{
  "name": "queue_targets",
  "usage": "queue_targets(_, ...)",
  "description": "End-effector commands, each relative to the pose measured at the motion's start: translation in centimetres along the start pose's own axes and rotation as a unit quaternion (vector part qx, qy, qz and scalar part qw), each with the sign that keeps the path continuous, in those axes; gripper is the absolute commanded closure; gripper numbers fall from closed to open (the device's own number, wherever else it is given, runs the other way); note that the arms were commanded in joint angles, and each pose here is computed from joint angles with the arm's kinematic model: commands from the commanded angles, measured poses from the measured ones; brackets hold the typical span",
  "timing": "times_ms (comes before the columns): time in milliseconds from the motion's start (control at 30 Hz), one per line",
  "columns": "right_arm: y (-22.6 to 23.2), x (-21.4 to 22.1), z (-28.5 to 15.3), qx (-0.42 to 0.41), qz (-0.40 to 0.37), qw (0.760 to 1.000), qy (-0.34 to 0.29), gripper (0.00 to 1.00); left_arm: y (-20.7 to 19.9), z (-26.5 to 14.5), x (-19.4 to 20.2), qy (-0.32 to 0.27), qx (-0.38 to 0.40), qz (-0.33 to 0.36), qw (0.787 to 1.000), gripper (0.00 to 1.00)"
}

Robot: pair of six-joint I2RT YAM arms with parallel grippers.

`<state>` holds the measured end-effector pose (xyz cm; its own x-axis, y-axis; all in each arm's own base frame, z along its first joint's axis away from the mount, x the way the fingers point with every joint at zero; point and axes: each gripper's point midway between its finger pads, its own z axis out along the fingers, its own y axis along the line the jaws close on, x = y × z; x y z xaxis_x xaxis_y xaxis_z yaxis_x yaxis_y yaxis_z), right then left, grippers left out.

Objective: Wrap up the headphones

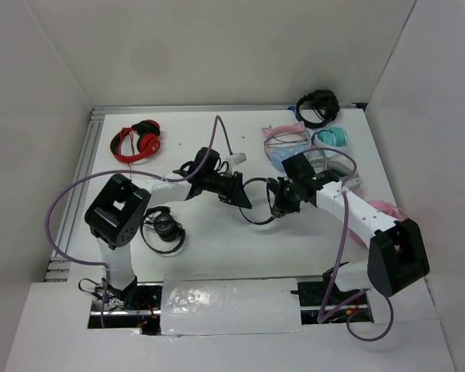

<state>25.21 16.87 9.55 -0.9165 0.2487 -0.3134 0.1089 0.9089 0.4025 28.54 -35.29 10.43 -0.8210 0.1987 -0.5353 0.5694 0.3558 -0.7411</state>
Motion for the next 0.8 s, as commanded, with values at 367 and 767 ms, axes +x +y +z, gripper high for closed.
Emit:
queue_targets(367,-1.5,-0.9,3.3,0.105,-0.006,0.994,-0.008,0.97,-0.8,2.2,4.6,0.1,0.067,-0.033,0.992,1.0)
queue_targets(767,3.1,-5.5,1.5,0.067,-0.047,0.996,-0.045,1.0,-0.7,-0.7,1.0,0.051,0.089,-0.024,0.994,1.0)
